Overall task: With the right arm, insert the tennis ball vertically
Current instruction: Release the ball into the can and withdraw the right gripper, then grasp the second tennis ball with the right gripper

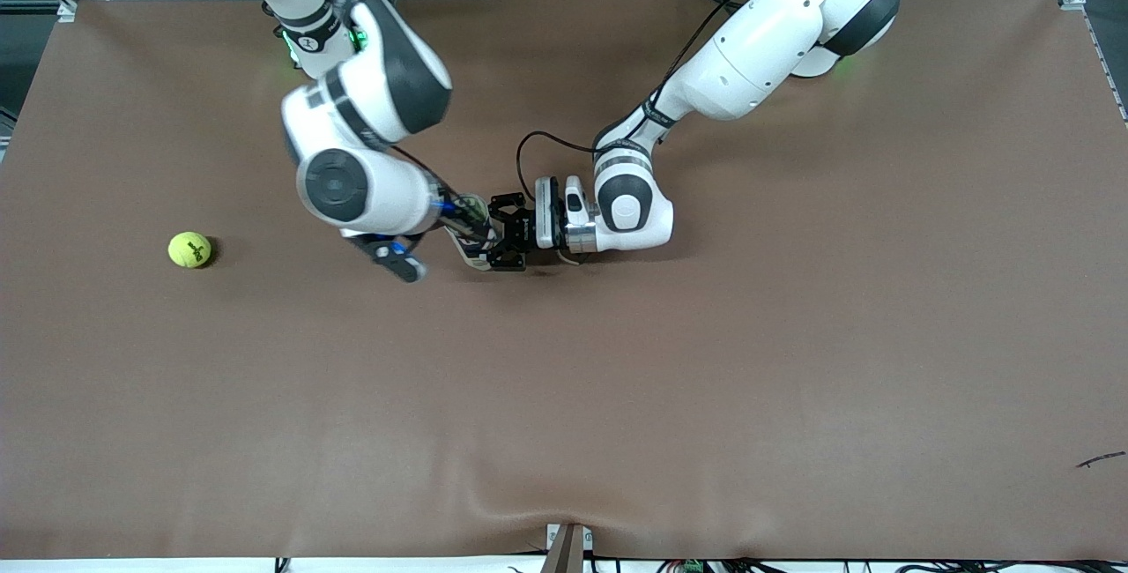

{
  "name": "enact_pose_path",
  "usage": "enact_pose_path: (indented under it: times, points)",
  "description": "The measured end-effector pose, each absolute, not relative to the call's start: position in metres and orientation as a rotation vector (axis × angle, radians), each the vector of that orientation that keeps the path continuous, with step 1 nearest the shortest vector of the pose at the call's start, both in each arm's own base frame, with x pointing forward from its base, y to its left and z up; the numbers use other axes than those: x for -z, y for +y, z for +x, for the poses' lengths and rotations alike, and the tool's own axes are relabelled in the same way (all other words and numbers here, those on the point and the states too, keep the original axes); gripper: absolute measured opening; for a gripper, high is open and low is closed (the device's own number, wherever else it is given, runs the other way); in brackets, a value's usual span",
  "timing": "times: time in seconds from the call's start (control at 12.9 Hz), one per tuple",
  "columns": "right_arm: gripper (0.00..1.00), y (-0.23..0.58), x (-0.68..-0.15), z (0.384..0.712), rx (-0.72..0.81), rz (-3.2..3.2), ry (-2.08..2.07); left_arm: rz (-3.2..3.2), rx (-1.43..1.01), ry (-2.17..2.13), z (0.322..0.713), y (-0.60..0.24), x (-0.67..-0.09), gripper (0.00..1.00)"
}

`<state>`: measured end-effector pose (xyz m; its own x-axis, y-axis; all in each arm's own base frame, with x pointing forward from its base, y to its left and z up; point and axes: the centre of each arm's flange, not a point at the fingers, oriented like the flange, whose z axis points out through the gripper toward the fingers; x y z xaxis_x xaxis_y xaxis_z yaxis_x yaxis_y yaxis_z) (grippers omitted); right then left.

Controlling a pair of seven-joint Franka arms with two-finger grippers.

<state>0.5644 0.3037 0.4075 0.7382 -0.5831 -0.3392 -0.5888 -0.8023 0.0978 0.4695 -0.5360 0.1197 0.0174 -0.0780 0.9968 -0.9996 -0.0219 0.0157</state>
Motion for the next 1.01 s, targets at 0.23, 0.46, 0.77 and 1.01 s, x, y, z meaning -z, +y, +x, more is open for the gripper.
enact_pose_path:
  times: [0.23,0.46,0.77,1.01]
  points:
    - [1.0,0.187,-0.417,0.605,-0.486,-2.986,1.008,1.29,-1.175,-1.244,0.47,-0.536,-0.12,0.75]
    - [1.0,0.066,-0.38,0.619,-0.557,-3.016,0.918,1.29,-1.175,-1.244,0.47,-0.536,-0.12,0.75]
    - [1.0,-0.047,-0.322,0.606,-0.594,-3.132,0.82,1.29,-1.175,-1.244,0.47,-0.536,-0.12,0.75]
    - [1.0,-0.117,-0.271,0.578,-0.584,-3.144,0.696,1.29,-1.175,-1.244,0.47,-0.536,-0.12,0.75]
